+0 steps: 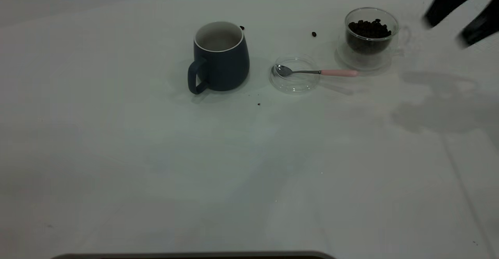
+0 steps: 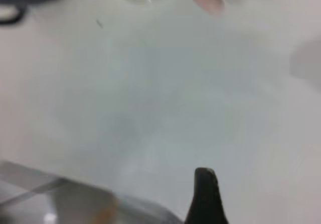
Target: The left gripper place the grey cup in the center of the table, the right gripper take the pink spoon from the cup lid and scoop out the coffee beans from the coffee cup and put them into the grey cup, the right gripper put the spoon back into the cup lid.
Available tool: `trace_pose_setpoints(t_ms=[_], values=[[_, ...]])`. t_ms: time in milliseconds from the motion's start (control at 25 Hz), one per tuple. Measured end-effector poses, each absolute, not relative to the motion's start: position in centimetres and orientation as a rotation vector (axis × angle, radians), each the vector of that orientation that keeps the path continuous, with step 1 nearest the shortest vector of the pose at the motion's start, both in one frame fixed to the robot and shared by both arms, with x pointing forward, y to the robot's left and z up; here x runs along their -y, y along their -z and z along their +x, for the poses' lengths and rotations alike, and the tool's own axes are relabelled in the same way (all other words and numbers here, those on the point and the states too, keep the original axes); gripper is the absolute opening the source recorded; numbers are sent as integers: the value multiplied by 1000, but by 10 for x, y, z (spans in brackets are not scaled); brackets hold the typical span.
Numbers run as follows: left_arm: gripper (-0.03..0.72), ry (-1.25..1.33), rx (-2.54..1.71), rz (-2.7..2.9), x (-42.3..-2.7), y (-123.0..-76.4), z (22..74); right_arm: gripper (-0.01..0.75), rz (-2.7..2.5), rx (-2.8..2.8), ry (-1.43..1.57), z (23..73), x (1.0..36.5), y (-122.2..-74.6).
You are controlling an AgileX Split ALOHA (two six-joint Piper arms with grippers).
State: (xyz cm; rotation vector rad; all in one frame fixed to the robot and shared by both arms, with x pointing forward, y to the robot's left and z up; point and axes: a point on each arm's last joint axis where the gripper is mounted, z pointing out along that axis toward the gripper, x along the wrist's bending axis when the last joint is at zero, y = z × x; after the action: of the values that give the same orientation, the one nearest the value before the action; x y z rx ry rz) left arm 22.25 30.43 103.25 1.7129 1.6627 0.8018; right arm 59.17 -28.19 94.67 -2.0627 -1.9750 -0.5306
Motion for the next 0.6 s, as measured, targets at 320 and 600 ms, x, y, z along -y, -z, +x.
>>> trace_pose_setpoints(t_ms=[320, 600], values=[[567, -802, -1663, 1713, -304, -1033, 222, 574, -2082, 2360, 560, 508, 268, -1086], [567, -801, -1664, 1712, -304, -1033, 222, 573, -2087, 2451, 665, 433, 272, -1118]])
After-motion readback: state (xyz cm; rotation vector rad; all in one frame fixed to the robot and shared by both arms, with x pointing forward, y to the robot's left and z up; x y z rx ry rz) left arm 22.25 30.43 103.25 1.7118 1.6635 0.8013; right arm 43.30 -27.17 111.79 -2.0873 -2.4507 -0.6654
